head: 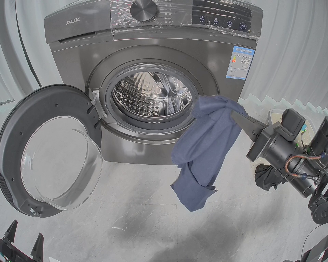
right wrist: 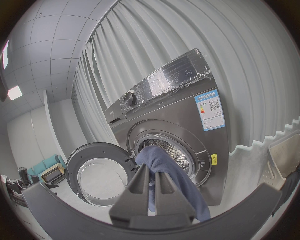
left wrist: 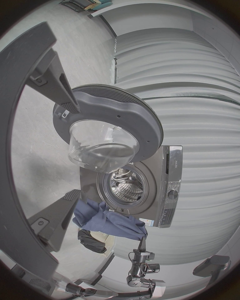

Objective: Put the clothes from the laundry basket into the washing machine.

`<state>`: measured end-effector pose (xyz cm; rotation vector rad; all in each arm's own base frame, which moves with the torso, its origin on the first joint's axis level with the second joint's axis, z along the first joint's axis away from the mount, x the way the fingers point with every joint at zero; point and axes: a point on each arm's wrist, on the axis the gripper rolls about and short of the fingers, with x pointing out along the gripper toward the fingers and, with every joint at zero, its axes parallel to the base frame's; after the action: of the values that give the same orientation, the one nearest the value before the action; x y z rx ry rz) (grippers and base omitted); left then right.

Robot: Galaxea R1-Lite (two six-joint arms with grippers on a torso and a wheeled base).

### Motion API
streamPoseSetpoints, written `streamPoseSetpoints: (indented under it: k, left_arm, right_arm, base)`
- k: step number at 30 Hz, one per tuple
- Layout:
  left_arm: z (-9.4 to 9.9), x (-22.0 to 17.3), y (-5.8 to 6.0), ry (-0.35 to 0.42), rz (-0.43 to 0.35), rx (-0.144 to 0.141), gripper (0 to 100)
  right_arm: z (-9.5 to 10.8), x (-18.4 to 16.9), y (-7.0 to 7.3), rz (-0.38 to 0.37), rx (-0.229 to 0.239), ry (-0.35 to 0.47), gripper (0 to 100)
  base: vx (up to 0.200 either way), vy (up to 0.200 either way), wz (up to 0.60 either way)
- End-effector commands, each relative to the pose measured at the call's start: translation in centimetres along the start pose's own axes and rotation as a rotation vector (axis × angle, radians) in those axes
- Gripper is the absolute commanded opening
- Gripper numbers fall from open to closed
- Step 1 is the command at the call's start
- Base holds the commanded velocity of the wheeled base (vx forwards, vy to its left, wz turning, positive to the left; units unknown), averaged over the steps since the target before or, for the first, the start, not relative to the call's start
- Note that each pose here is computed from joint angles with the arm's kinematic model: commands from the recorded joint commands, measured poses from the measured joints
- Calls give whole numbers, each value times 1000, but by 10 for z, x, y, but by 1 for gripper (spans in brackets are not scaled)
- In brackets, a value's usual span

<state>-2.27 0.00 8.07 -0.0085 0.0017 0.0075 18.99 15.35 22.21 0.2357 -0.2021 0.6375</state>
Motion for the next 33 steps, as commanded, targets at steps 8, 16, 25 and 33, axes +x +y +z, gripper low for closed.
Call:
streamPoseSetpoints:
  k: [8,16,25,33]
  left_arm:
    - [68,-9,-4,-198,-134,-32,100]
    - [111,52,-12,66,-503,-118,100]
    - [114,112,-41,204,-809,-126,100]
    - [106,149,-71,268,-865,-140,100]
  right_arm:
    - [2,12,3,15,5,-25,0]
    - [4,28,15,51,22,-64,0]
    - [-7,42,16,52,22,-55,0]
    - [2,58,20,72,32,-107,0]
  base:
    - [0,0,0]
    - [0,0,0]
    - [0,0,0]
    - [0,0,0]
